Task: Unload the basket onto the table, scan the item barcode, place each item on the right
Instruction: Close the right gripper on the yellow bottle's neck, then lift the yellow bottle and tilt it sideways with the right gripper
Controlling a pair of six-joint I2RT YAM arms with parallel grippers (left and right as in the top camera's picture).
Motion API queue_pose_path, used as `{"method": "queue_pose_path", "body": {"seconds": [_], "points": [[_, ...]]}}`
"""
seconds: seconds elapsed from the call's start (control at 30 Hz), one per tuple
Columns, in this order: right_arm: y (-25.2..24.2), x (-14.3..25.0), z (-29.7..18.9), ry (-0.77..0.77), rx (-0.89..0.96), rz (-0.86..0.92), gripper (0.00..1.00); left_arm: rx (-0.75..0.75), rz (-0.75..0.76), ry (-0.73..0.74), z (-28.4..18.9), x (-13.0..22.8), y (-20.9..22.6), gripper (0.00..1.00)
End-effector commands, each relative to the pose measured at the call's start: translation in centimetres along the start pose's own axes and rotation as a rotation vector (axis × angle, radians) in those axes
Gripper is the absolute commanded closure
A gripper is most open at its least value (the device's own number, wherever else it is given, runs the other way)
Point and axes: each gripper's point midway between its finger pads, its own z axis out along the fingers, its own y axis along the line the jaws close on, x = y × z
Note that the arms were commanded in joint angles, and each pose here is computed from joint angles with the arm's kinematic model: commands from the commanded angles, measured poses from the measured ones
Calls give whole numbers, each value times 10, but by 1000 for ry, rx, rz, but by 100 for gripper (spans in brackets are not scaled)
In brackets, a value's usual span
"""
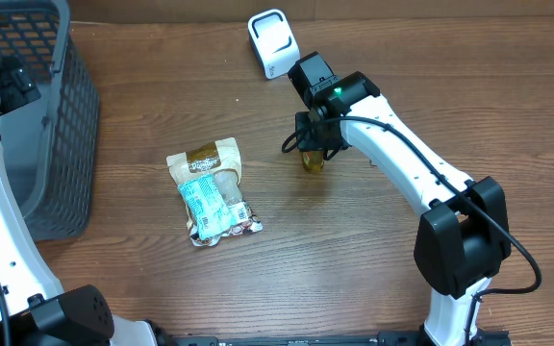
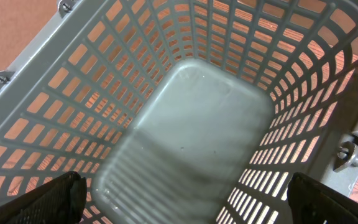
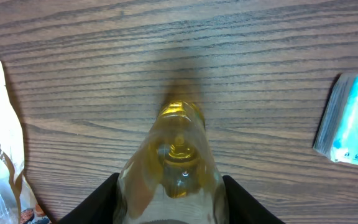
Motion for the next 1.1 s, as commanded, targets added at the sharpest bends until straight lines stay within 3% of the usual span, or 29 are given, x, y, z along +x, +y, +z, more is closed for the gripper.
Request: {"method": "queue_pose_path", "body": {"seconds": [0.0,0.17,0.37,0.53,0.7,0.8,0.97,1.07], "points": [[0,1,5,4,9,-4,50,10,17,-14,-4,-4,-2,1],[2,-3,5,-15,0,-2,0,10,18,-14,-4,-4,-2,0],[2,-3,5,-15,0,-2,0,10,17,-14,-4,-4,-2,1],[1,0,5,-1,7,-3,27,10,17,-14,-4,-4,-2,0],[0,1,5,5,10,-3,36,11,17,-14,-4,-4,-2,0],[1,0,5,1,8,-3,54,11,17,-14,-4,-4,-2,0],[1,1,5,2,7,-3,61,10,17,-14,-4,-4,-2,0],[1,1,5,2,7,-3,59,10,18,-14,-4,-4,-2,0]]}}
